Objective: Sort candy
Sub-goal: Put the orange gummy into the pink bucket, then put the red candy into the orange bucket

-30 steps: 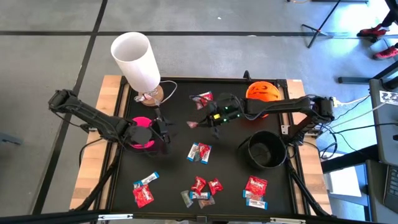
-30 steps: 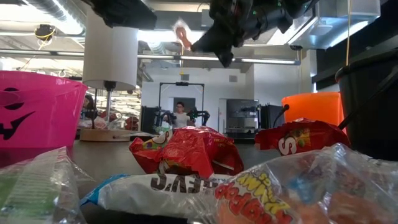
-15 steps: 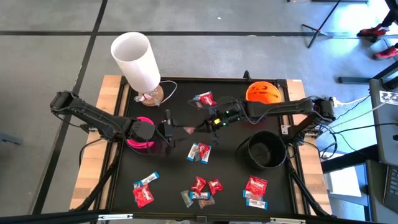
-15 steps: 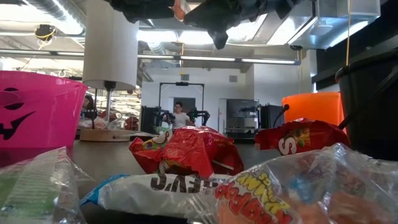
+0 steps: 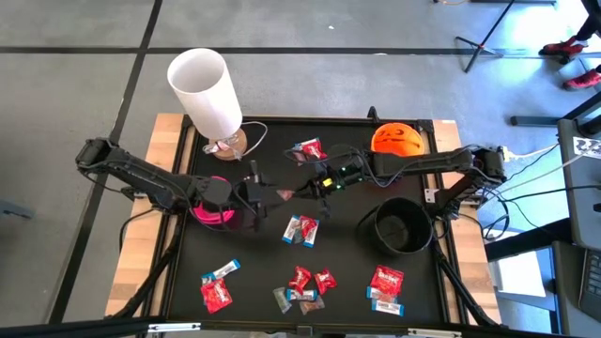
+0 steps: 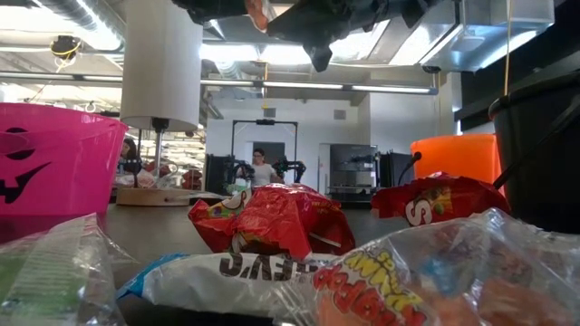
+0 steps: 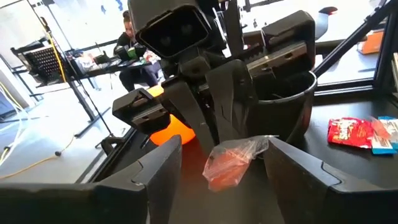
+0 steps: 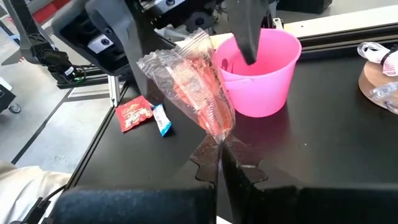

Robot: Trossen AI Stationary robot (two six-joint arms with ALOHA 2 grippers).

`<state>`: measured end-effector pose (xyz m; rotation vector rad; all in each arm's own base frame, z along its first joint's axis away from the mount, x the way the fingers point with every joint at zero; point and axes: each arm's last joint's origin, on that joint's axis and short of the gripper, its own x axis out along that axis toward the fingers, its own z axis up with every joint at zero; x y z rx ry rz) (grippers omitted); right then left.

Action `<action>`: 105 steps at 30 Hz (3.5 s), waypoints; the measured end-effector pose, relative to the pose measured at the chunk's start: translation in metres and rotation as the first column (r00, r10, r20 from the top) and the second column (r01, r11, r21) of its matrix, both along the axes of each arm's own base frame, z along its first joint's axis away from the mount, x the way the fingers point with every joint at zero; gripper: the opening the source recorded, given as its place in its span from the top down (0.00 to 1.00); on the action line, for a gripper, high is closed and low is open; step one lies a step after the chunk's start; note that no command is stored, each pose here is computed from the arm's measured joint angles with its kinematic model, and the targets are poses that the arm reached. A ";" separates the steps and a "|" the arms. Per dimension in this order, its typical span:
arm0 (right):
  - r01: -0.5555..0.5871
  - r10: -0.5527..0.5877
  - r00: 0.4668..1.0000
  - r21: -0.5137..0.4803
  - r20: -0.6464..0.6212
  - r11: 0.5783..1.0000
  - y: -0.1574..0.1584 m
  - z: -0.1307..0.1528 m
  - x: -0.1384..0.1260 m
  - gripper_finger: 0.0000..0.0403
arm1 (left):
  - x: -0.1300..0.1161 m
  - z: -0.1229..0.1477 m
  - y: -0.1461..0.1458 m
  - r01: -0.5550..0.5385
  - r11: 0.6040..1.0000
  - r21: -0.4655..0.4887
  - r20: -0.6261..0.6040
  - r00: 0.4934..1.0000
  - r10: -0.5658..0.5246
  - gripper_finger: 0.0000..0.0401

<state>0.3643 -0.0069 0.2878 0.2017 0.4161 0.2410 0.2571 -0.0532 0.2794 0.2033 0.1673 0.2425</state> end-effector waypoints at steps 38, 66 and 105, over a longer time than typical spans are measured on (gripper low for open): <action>-0.003 0.001 0.999 -0.042 -0.050 0.999 0.010 -0.005 -0.002 0.53 | -0.076 0.045 0.019 -0.283 0.941 -0.183 -0.519 0.841 0.152 0.99; 0.105 -0.139 0.981 -0.227 -0.137 0.968 0.004 -0.015 -0.007 0.52 | -0.111 0.042 0.030 -0.590 0.793 -0.153 -0.689 0.639 0.342 0.61; 0.629 -0.712 0.552 -0.344 -0.434 0.697 -0.144 -0.141 -0.001 0.52 | -0.073 0.035 -0.003 -0.104 0.985 -0.135 0.055 0.992 0.112 0.62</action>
